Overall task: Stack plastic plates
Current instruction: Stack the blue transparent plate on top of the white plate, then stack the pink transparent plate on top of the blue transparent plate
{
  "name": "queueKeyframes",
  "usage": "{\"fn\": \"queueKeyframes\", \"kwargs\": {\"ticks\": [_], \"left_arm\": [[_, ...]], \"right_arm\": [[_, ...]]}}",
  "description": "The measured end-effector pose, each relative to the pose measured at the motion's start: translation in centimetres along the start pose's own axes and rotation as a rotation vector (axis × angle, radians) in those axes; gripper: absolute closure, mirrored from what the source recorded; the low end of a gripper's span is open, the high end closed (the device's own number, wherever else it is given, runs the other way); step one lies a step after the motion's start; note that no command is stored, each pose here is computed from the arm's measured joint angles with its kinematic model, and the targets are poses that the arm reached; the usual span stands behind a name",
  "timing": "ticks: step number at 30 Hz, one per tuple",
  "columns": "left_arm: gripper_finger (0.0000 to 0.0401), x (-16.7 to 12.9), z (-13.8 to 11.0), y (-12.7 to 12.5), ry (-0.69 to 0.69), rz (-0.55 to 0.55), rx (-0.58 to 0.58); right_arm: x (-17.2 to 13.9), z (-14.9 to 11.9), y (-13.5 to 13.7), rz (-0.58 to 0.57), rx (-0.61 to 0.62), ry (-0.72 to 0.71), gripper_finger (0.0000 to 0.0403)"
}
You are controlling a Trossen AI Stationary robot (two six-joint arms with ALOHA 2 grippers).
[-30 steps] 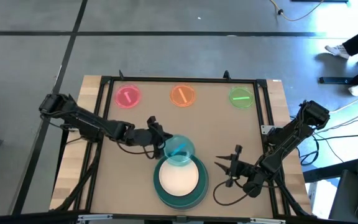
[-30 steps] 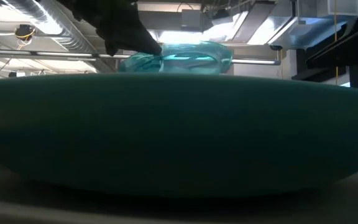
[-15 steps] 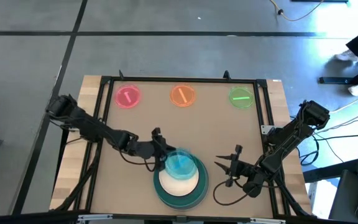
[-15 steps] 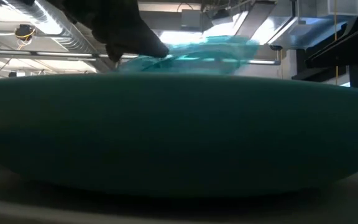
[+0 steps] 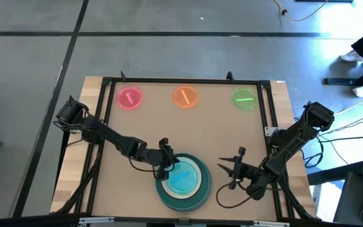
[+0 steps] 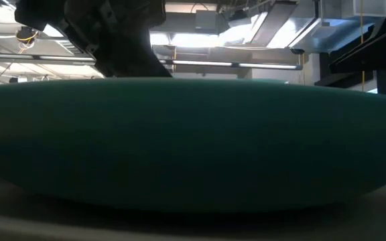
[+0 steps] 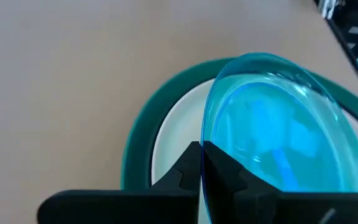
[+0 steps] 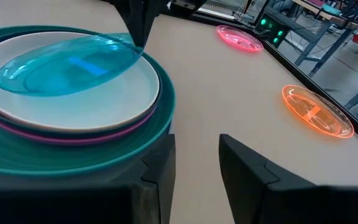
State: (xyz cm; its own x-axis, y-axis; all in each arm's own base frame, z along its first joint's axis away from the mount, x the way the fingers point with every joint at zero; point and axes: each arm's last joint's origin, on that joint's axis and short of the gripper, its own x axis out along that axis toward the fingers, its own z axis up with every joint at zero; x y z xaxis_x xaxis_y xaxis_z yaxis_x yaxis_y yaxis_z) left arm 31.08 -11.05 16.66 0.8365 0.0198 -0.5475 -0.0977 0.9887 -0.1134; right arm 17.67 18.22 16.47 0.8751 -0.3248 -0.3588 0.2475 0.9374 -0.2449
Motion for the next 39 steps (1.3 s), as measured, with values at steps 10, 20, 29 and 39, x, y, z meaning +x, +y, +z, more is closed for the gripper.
{"fn": "queueKeyframes", "kwargs": {"ticks": [10,20,29,39], "left_arm": [[0.0381,0.0,0.0,0.1,0.008,0.001,0.0],[0.031,-0.1,0.0,0.4,0.022,0.007,0.005],[0.0309,-4.7,2.1,1.3,0.043,0.041,0.042],[0.0309,-10.1,2.2,4.4,0.115,0.388,0.063]], "right_arm": [[0.0,0.0,0.0,0.0,0.0,0.0,0.029],[0.0,0.0,0.0,0.0,0.0,0.0,0.029],[0.0,0.0,0.0,0.0,-0.002,0.001,0.029],[0.0,0.0,0.0,0.0,-0.001,0.0,0.029]]}}
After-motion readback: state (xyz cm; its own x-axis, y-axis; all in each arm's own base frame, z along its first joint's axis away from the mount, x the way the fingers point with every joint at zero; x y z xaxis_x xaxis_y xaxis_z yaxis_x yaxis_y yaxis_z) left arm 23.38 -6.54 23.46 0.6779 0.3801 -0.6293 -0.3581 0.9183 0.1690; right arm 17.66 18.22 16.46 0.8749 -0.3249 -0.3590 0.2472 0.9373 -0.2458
